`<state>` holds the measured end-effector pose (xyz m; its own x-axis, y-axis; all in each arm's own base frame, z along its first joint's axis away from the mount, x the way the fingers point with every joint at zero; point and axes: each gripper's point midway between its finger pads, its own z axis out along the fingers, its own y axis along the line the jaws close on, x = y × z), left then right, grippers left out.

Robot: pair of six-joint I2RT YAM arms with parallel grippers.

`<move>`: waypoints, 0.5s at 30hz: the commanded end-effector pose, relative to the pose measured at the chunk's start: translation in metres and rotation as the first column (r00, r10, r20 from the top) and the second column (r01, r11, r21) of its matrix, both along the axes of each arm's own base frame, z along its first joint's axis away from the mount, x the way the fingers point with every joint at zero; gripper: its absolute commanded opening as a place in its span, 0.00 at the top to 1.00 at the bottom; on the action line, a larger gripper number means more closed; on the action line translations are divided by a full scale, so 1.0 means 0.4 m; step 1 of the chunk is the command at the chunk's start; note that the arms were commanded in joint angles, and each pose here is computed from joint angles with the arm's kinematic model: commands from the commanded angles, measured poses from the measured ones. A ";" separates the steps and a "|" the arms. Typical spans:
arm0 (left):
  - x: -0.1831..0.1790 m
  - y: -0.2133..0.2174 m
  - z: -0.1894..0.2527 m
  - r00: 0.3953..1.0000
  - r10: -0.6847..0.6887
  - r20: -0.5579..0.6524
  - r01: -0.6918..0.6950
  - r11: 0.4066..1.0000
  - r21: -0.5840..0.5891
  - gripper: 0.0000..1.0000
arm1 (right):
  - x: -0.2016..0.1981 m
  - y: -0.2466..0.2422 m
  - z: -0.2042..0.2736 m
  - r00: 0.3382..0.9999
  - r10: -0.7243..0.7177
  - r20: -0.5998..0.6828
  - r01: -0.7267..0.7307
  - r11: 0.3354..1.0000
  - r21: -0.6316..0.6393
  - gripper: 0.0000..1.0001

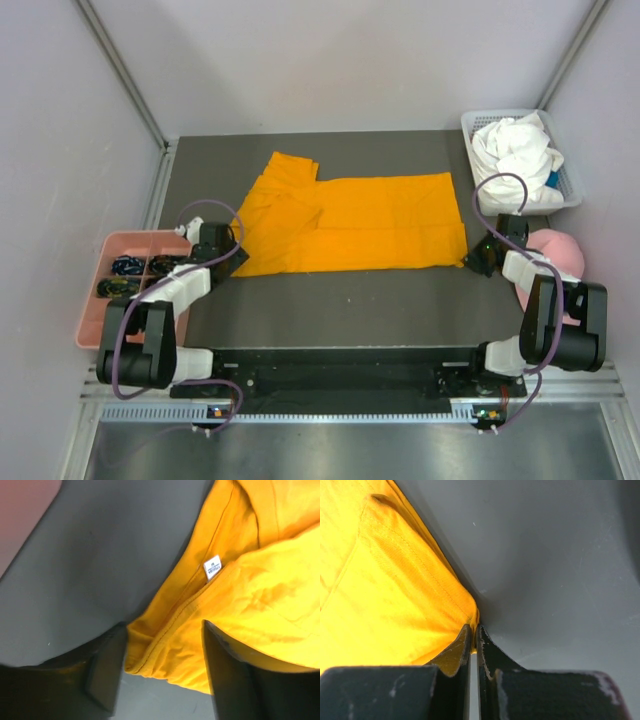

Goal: Fold and stack the t-shirts
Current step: Fold the flattened tshirt in 1/3 of the way

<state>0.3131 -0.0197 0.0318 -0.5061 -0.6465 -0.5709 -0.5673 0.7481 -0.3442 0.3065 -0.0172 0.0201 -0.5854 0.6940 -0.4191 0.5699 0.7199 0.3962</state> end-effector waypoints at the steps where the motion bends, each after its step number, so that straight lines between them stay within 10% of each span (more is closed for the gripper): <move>1: -0.052 -0.010 -0.062 0.995 -0.010 -0.102 0.007 1.000 -0.028 0.42 | -0.039 0.004 -0.016 0.999 0.007 -0.043 -0.006 1.000 0.009 1.00; 8: -0.058 -0.032 -0.042 0.996 -0.037 -0.085 0.031 0.997 -0.072 1.00 | -0.041 0.006 -0.016 0.999 0.008 -0.040 -0.008 1.000 0.011 1.00; 15: -0.082 -0.050 -0.014 0.996 -0.059 -0.074 0.051 0.992 -0.112 1.00 | -0.073 0.015 -0.002 0.999 -0.011 -0.037 0.012 1.000 0.025 1.00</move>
